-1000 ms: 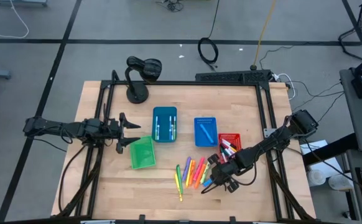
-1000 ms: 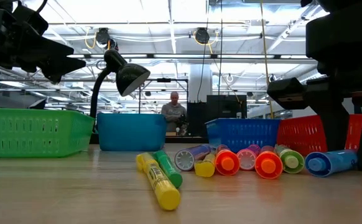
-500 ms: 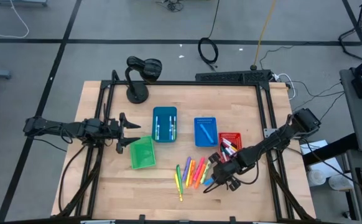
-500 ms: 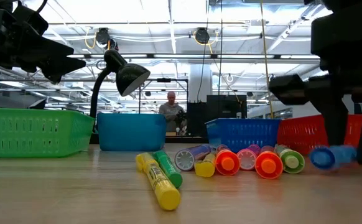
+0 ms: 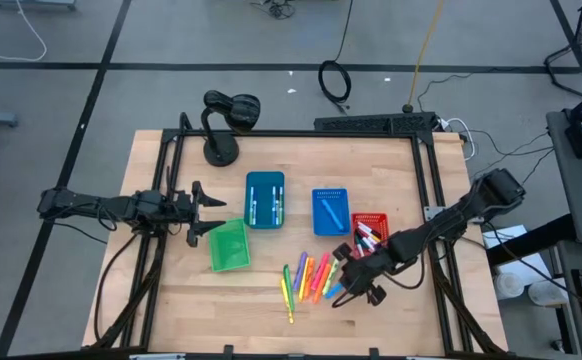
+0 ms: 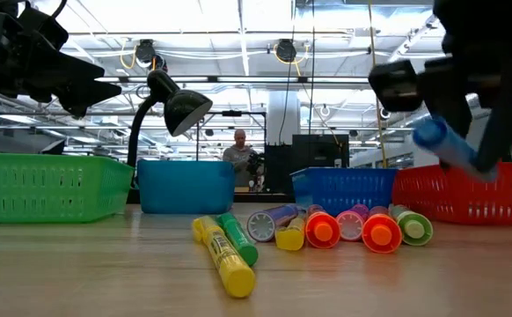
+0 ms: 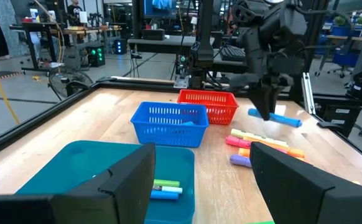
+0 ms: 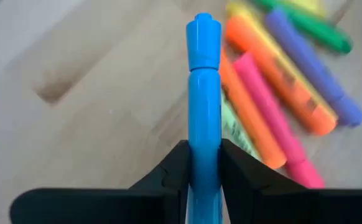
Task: Pick & Place Markers
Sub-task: Put the blue highlighter pen into the blue bin
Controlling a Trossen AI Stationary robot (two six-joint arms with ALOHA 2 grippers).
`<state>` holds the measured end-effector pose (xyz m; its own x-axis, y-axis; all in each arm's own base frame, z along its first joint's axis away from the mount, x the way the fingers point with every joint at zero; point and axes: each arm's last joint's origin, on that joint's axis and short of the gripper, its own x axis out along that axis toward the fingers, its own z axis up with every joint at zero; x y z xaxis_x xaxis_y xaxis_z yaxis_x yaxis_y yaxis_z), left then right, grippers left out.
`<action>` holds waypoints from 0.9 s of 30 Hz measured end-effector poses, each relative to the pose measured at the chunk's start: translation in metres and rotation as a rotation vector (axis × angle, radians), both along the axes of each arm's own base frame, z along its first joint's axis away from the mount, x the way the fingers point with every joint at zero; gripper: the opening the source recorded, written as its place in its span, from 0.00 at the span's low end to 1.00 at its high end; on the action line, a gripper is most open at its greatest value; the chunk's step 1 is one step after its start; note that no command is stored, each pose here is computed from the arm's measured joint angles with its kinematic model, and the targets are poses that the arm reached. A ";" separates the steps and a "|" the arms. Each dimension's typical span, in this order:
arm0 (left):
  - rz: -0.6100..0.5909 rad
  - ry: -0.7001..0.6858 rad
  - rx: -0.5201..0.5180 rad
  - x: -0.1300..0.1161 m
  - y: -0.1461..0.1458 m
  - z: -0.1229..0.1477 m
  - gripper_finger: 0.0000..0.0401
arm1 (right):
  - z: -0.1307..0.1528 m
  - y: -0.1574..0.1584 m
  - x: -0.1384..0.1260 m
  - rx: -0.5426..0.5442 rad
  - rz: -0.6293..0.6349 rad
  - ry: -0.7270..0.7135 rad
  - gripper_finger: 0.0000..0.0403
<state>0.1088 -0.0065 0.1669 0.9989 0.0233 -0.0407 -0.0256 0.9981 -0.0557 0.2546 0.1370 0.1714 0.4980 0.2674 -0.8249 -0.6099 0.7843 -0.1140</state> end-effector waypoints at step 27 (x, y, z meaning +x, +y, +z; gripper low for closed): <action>0.000 0.000 0.000 0.000 0.000 0.000 0.66 | 0.013 -0.025 0.024 0.118 -0.180 -0.127 0.15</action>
